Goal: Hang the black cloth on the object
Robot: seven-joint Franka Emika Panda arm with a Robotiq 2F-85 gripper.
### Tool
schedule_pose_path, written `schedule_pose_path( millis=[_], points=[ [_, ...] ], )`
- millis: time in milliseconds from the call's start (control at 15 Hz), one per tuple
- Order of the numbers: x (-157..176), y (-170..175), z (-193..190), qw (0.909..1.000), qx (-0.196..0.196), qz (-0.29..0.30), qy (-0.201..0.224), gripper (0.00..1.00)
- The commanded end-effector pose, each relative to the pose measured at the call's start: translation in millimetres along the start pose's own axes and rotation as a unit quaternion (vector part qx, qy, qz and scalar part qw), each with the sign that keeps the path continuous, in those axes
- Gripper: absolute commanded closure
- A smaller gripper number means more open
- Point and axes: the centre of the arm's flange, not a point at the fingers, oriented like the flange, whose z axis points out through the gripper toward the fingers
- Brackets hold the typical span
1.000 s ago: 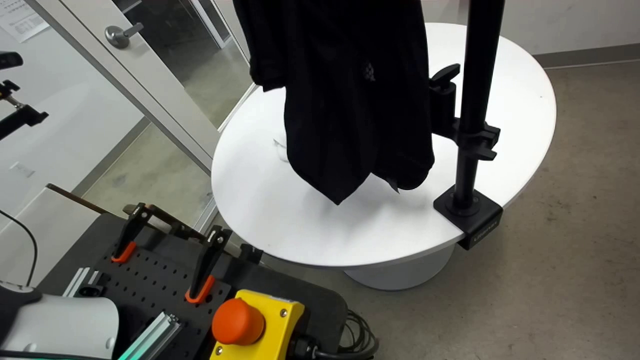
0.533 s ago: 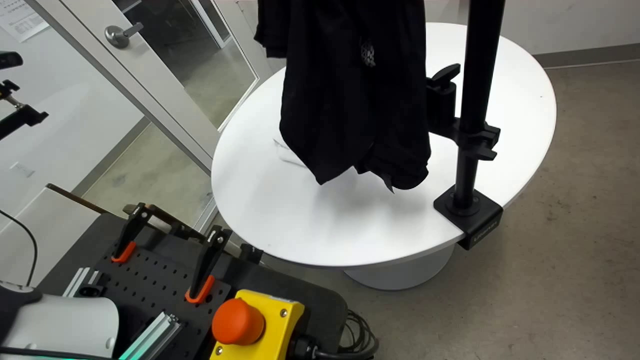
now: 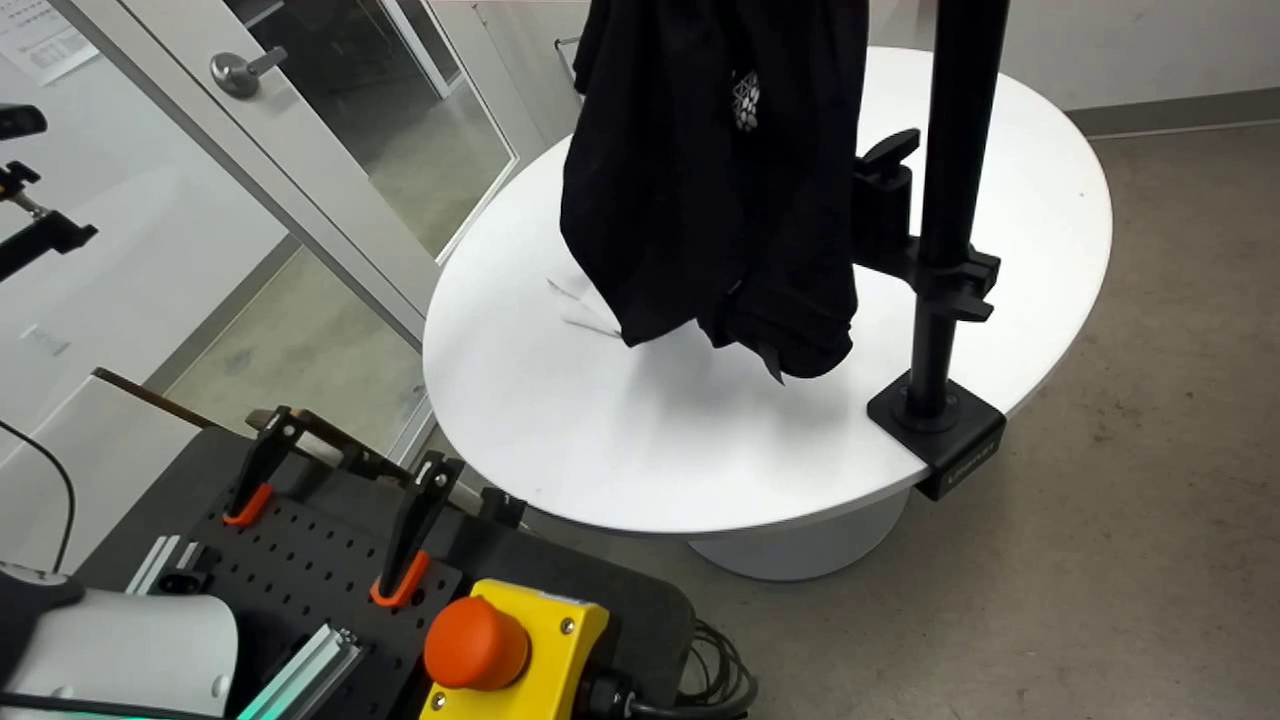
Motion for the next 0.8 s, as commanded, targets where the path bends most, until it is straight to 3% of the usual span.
schedule_pose_path(
  millis=[0,133,733],
  points=[
    [11,-26,28,0.9992,-0.033,0.021,0.012,0.71],
    [10,-28,45,0.9984,-0.048,0.029,0.01,0.71],
    [3,-36,69,0.9958,-0.08,0.04,0.016,0.07]
  ],
)
